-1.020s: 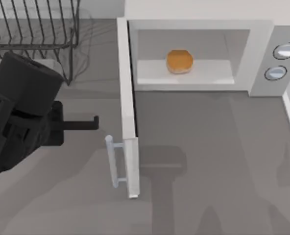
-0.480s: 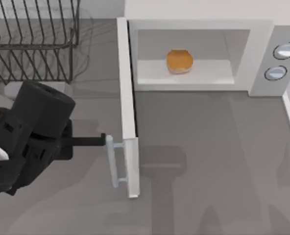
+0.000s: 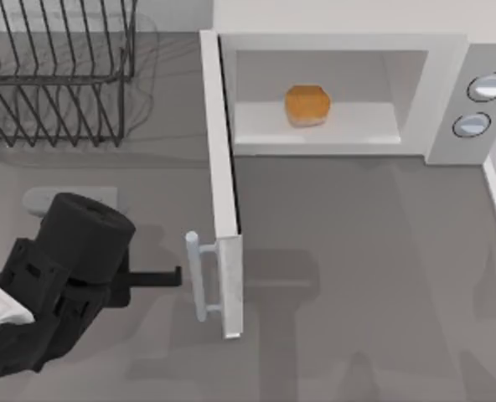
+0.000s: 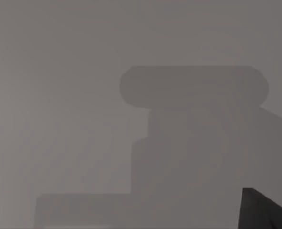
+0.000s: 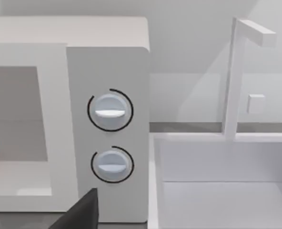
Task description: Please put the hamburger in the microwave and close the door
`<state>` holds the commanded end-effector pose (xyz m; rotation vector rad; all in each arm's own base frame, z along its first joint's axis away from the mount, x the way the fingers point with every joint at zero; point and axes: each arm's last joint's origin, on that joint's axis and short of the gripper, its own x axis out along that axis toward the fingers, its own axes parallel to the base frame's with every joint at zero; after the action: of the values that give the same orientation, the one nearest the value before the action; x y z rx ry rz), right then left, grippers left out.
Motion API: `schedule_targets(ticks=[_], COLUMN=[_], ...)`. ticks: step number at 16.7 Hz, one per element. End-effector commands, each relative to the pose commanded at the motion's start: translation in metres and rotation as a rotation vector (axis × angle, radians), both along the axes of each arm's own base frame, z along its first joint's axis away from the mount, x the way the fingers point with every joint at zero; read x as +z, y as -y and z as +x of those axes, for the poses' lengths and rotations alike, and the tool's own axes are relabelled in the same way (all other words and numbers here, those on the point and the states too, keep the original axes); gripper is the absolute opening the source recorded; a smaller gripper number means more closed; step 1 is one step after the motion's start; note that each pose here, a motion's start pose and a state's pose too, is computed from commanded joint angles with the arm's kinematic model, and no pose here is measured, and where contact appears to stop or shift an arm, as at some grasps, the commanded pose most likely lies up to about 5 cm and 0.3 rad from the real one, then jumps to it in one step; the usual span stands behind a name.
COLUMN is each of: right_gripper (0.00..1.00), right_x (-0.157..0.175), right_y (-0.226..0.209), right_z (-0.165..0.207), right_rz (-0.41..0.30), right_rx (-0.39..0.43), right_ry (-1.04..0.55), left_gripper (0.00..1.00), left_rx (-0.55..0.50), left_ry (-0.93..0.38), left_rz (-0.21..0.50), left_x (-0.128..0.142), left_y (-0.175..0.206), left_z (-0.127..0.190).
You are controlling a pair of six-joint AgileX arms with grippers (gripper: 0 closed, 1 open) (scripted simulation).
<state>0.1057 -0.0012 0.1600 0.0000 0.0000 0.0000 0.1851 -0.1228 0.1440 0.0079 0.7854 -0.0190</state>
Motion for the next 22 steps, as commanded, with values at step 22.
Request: schedule_targets(ticks=[22], right_gripper=[1.00], right_x=[0.000], right_y=[0.000], right_z=[0.000], right_rz=[0.000], right_rx=[0.000], right_ry=[0.000], left_gripper=[0.00], left_rx=[0.002], left_ry=[0.000], left_rz=[-0.002], left_x=[0.001], left_y=[0.103], left_z=[-0.002])
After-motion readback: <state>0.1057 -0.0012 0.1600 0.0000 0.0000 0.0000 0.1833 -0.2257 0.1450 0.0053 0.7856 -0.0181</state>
